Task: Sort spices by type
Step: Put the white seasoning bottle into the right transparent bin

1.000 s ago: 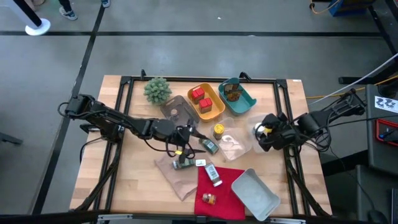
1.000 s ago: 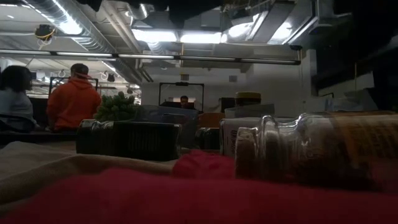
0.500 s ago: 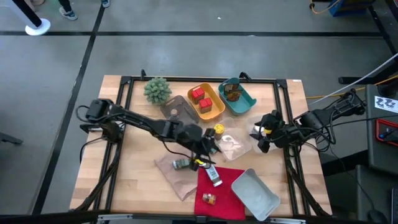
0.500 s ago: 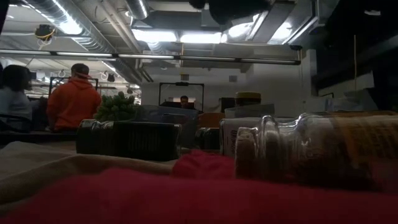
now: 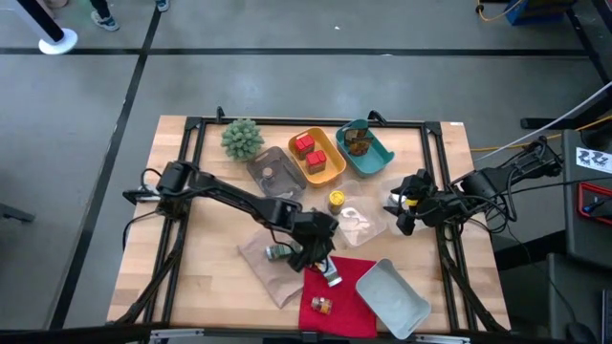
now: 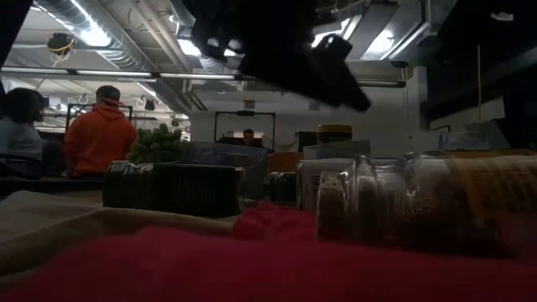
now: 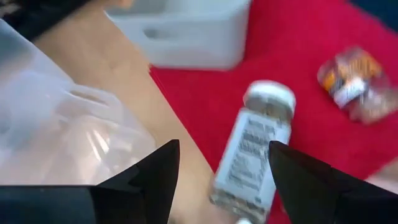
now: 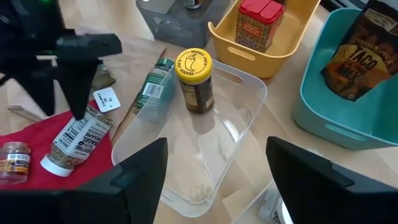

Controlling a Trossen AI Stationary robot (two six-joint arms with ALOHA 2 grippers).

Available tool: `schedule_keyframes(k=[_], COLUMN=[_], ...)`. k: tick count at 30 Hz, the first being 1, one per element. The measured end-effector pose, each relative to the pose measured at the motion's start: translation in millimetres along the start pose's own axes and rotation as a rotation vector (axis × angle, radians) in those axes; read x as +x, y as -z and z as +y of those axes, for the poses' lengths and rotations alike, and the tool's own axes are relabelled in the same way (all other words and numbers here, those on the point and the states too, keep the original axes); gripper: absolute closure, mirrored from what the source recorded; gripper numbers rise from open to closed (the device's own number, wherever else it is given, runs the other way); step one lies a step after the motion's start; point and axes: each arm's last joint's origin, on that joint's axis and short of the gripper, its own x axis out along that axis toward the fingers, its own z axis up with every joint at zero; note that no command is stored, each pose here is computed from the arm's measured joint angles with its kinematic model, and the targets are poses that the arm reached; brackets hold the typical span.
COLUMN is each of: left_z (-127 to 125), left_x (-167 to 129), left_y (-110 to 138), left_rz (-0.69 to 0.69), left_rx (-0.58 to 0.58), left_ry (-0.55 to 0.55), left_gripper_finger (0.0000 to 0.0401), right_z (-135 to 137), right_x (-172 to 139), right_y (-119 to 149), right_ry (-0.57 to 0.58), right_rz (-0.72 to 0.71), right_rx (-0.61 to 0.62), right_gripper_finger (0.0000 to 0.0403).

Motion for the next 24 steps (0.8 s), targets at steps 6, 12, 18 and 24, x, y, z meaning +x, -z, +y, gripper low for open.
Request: schedule_keyframes(k=[6,12,18,24], left_z=[-3.1,-4.0,-3.9,-4.7], left_x=[12.1,18.2,18.5,18.3], left_y=[9.6,13.5,13.5,15.0], left_rz=[0.045,0.041,0.037,0.053], left_rx=[0.018,0.022,0.087,0.087], left_ry=[0.038,0.074,0.075,0.081], left_gripper_finger=[0.0171,0.0171,0.0171,0.0171], right_z=[0.0,0.1,0.3,0.2], right_x=[0.0,0.0,0.0,0.0], right_y=[0.0,0.0,-0.2,-0.2], right_ry=[0.0,-0.001,-0.003,-0.002], right_rz=[0.0,0.0,-0.002,-0.002], right_rx=[0.0,0.001,0.003,0.003], right_gripper_finger=[0.0132,0.0132,0.0132,0.0132])
